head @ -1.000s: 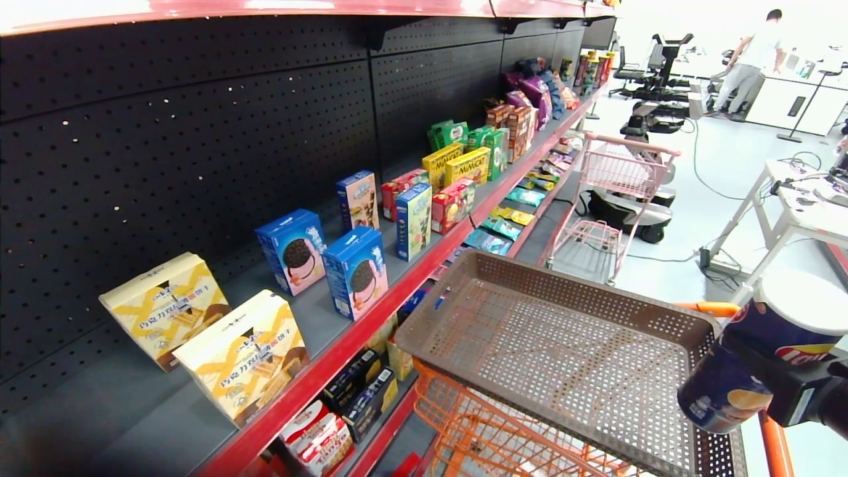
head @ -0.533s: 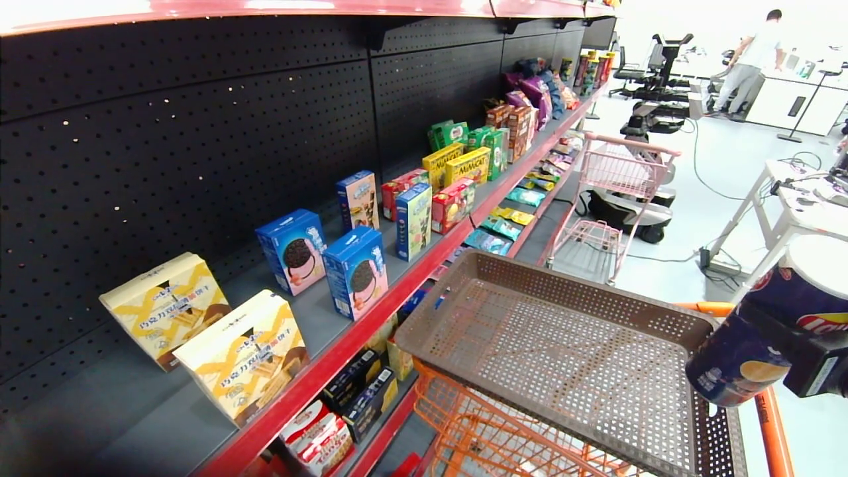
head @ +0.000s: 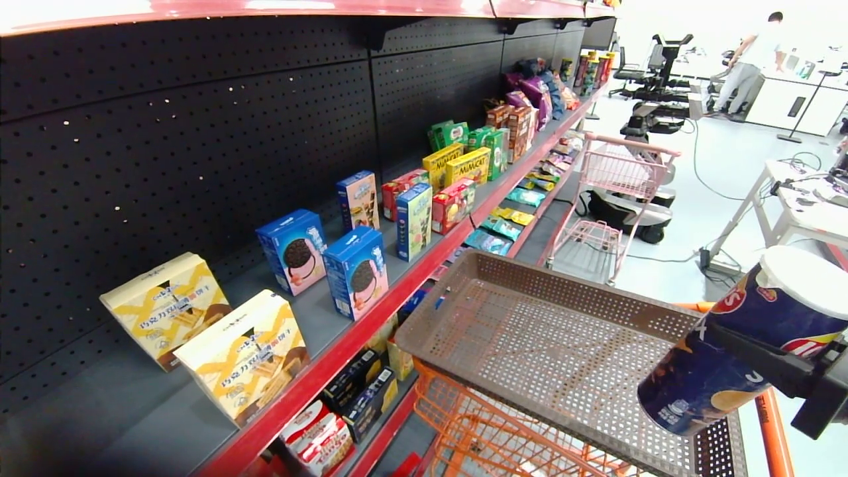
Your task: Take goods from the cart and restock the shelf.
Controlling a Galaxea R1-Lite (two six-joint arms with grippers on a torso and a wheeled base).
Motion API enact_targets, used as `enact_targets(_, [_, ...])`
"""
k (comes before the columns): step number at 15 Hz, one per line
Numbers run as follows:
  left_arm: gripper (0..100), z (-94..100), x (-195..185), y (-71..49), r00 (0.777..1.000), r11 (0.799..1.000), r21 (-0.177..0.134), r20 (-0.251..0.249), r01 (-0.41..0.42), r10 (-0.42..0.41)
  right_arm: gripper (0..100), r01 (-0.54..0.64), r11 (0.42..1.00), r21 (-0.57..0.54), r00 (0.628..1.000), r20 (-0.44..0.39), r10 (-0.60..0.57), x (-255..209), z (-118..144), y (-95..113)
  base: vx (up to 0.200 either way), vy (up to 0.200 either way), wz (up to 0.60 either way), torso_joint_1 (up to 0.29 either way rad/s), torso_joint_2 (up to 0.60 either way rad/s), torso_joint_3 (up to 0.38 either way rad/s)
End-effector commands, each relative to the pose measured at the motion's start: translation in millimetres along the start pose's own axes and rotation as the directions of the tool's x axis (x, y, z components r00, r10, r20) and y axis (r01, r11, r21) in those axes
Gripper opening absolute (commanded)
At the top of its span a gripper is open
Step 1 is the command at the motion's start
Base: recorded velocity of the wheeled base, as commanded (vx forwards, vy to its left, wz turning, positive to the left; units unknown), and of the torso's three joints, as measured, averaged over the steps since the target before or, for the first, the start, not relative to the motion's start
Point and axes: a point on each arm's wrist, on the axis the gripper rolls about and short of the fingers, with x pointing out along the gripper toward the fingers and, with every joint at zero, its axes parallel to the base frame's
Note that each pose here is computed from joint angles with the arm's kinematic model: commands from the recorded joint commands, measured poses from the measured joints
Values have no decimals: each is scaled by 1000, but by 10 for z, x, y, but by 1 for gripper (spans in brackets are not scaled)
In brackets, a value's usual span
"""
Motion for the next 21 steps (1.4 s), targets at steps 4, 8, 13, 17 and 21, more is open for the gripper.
enact_targets(4, [100,-1,0,0,1000,1000,1,0,0,0,0,14,1000,2,1000,28,-14,-48,64,62,0,0,300,2,2,0])
enact_targets(8, [100,-1,0,0,1000,1000,0,0,0,0,0,1,1000,1,999,36,-1,-29,94,81,0,0,600,4,-1,-4])
enact_targets(13, [100,-1,0,0,1000,1000,1,0,0,0,0,40,999,1,999,12,-40,-29,39,96,0,0,240,3,1,1])
enact_targets(17, [100,2,-1,0,1000,1000,1,0,0,0,0,0,1000,-3,1000,-1,0,2,17,168,0,0,150,2,2,1])
enact_targets(21, [100,3,-1,0,1000,1000,1,1,0,0,0,3,1000,-3,1000,-16,-3,52,12,197,0,0,600,6,1,4])
